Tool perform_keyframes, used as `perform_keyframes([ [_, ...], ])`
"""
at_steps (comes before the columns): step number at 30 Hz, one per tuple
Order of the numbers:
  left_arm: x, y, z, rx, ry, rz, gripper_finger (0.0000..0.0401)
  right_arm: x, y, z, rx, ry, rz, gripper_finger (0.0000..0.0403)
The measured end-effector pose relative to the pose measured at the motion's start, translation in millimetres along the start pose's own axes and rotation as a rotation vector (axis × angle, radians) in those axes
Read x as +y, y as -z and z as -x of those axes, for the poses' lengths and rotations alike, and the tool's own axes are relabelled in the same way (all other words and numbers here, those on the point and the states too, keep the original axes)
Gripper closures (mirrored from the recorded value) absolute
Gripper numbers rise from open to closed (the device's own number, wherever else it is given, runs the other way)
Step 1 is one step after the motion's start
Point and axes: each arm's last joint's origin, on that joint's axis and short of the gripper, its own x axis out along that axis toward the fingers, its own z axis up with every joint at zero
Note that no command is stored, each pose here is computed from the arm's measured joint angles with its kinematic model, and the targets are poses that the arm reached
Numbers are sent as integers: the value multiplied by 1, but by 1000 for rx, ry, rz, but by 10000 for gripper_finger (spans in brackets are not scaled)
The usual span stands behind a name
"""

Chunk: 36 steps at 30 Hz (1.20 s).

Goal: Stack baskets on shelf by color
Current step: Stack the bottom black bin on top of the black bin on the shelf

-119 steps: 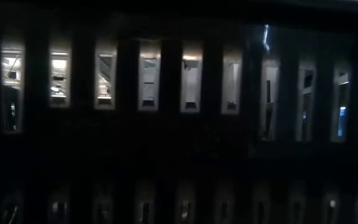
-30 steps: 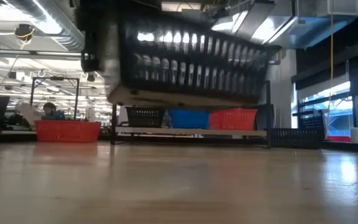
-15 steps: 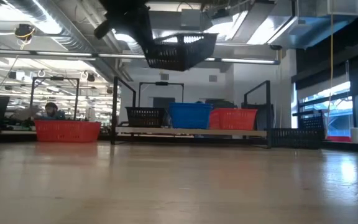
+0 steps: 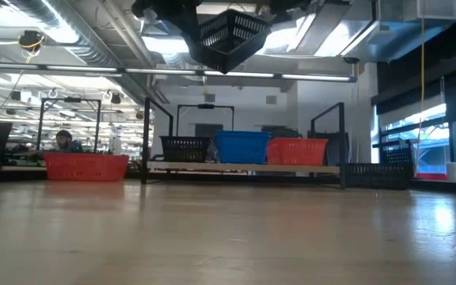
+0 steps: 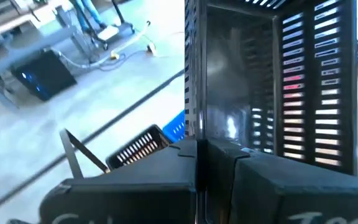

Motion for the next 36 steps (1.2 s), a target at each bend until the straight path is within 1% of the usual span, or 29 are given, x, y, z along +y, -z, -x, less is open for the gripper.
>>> perform_keyframes([
  [2,1,0,0,-3,-17,-14,401,-1,-2,-5,-11,2,1,289],
  [5,2,0,0,-14,-52,-39,401,-1,-2,-13,4,-1,1,280],
  [8,2,0,0,-16,-57,-56,401,-1,-2,-22,16,-3,0,279],
  [22,2,0,0,-17,-66,-61,401,-3,0,-75,71,-6,-3,281],
  [23,2,0,0,-16,-63,-61,401,-4,1,-78,78,-6,-8,286],
  [25,1,0,0,-11,-51,-61,401,-4,2,-82,91,-7,-9,308],
  [29,0,0,0,-6,-18,-50,392,-4,2,-83,95,12,-6,384],
  [30,0,0,0,-6,-16,-44,387,-5,2,-83,96,25,-3,391],
  [32,0,0,0,-6,-16,-22,378,-5,2,-83,100,46,0,392],
  [36,0,0,0,-7,-13,-15,361,-5,2,-83,98,43,3,399],
])
